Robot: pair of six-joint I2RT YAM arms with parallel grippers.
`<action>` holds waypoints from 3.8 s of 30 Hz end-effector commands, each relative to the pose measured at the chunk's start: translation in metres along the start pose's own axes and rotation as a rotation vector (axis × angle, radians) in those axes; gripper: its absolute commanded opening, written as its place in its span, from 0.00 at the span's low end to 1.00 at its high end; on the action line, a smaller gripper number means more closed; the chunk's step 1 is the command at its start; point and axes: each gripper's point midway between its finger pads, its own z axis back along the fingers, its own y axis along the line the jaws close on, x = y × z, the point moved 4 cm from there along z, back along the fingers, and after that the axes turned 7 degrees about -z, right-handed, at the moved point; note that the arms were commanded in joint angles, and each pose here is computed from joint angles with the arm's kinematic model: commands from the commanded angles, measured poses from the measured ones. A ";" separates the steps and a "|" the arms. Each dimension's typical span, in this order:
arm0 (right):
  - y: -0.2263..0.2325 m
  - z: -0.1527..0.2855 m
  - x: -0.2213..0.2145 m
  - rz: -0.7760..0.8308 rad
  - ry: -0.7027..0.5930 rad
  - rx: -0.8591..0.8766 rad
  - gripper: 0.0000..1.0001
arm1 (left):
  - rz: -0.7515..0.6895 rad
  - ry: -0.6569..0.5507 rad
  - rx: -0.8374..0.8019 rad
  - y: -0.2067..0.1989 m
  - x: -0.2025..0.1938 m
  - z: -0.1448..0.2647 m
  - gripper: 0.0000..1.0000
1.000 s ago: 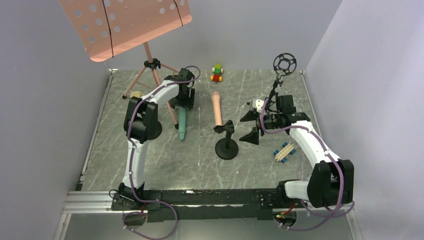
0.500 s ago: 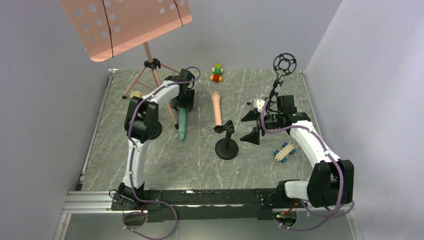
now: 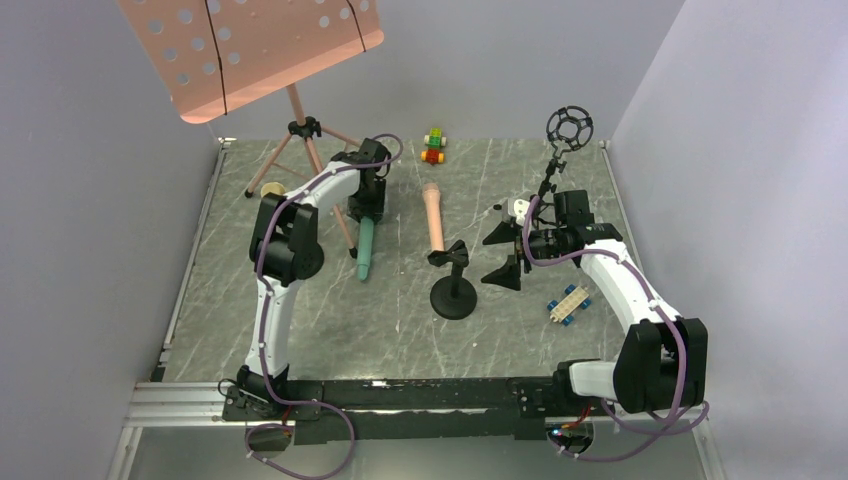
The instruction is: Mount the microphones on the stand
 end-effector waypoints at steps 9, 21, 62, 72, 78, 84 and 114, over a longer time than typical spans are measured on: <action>-0.001 0.004 0.016 0.067 -0.047 0.020 1.00 | -0.033 -0.054 -0.059 -0.008 0.010 0.031 0.15; -0.001 0.004 0.014 0.064 -0.044 0.026 1.00 | -0.076 -0.283 -0.255 -0.038 0.030 0.114 0.10; 0.006 0.012 0.027 0.071 -0.045 0.051 1.00 | -0.155 -0.915 -0.471 -0.005 -0.090 0.300 0.07; 0.015 0.015 0.033 0.093 0.055 0.054 1.00 | -0.198 -0.985 -0.518 -0.003 -0.121 0.307 0.07; 0.014 0.004 0.051 0.152 0.093 0.016 1.00 | -0.203 -0.993 -0.528 -0.001 -0.135 0.307 0.07; 0.011 -0.012 0.072 0.185 0.112 0.006 1.00 | -0.192 -0.994 -0.540 0.001 -0.150 0.305 0.07; 0.019 -0.045 0.069 0.147 0.104 0.132 0.79 | -0.128 -1.019 -0.608 -0.001 -0.165 0.310 0.07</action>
